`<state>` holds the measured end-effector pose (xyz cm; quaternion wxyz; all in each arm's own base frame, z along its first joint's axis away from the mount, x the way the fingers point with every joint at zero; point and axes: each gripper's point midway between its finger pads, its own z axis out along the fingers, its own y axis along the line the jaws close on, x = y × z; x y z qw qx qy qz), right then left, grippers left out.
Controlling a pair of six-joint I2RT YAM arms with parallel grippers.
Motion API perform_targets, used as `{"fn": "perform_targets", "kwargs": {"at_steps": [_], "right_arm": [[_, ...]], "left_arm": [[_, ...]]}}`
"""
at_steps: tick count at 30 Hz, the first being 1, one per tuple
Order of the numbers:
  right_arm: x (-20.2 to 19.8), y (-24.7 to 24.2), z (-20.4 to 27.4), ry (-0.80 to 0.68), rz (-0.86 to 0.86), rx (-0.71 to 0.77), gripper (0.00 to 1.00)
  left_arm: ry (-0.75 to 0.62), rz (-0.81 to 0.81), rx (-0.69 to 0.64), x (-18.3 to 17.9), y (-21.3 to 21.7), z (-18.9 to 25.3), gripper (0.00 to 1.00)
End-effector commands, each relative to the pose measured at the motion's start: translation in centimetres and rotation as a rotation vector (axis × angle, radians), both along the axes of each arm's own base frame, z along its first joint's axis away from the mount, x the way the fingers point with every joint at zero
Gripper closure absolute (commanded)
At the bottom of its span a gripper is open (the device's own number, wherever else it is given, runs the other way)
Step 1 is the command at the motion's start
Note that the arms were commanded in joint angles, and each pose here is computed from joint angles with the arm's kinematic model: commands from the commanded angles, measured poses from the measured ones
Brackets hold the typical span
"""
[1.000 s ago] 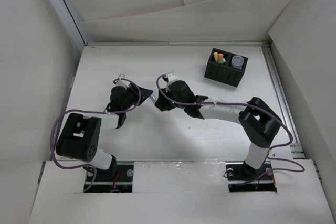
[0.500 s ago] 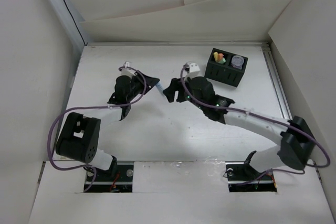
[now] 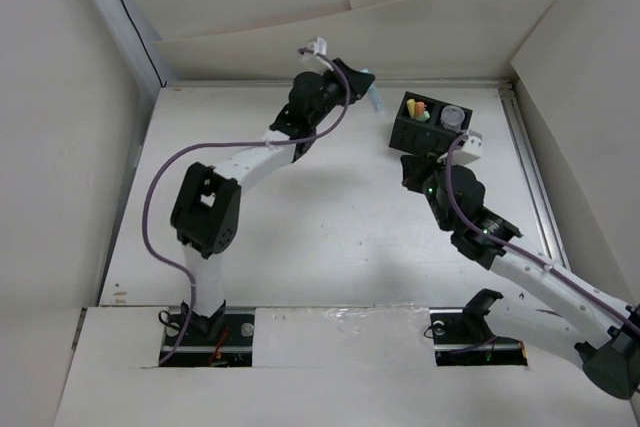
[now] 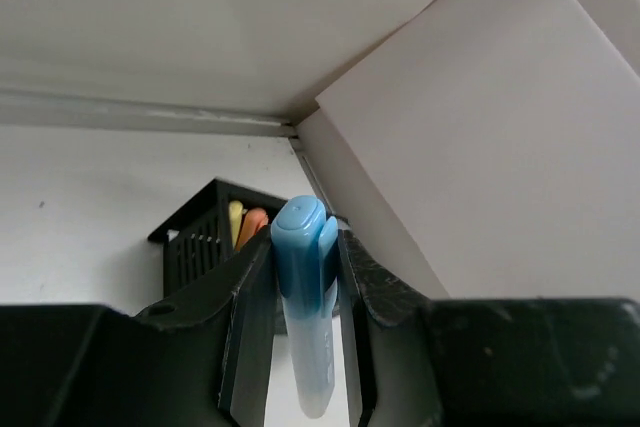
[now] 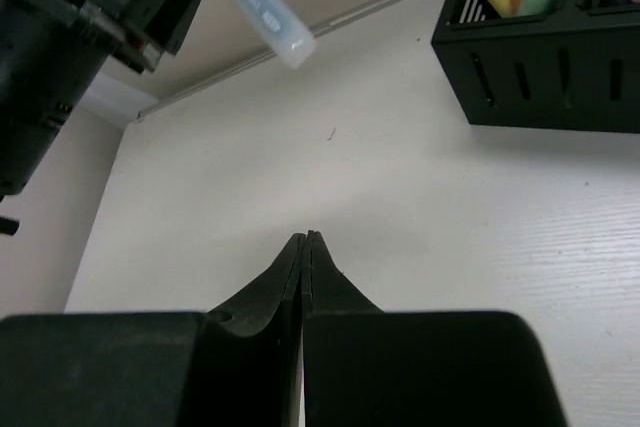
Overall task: Sort the stationery into containers
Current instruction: Place the stationery into the container
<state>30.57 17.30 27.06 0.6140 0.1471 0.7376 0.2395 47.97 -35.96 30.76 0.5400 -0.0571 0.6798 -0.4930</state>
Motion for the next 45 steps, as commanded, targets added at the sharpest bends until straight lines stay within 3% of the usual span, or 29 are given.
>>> {"fn": "perform_targets", "kwargs": {"at_steps": [1,3,5,7,10,22,45], "right_arm": [[0.0,-2.5,0.5,-0.020,-0.084,0.038,1.00],[-0.1,-3.1,0.5,-0.025,-0.094,0.043,1.00],[-0.1,-3.8,0.2,-0.019,-0.102,0.041,1.00],[-0.4,-4.4,0.3,-0.024,-0.115,0.055,0.85],[-0.6,-5.7,0.5,-0.039,-0.142,0.078,0.77],[-0.9,-6.7,1.3,-0.062,-0.117,0.125,0.77],[-0.9,-5.9,1.2,-0.077,-0.063,0.122,0.77]], "left_arm": [[-0.065,0.035,0.078,2.1,-3.2,1.3,1.00],[-0.112,0.042,0.072,3.0,-4.9,4.1,0.99],[-0.107,0.047,0.110,4.5,-6.7,2.2,0.97],[-0.150,0.050,0.091,5.0,-7.9,4.2,0.96],[-0.172,0.071,0.097,6.1,-9.0,3.6,0.95],[-0.232,0.100,0.089,7.8,-11.9,0.6,0.91],[-0.223,0.118,0.144,8.8,-12.1,-3.7,0.87]]}}
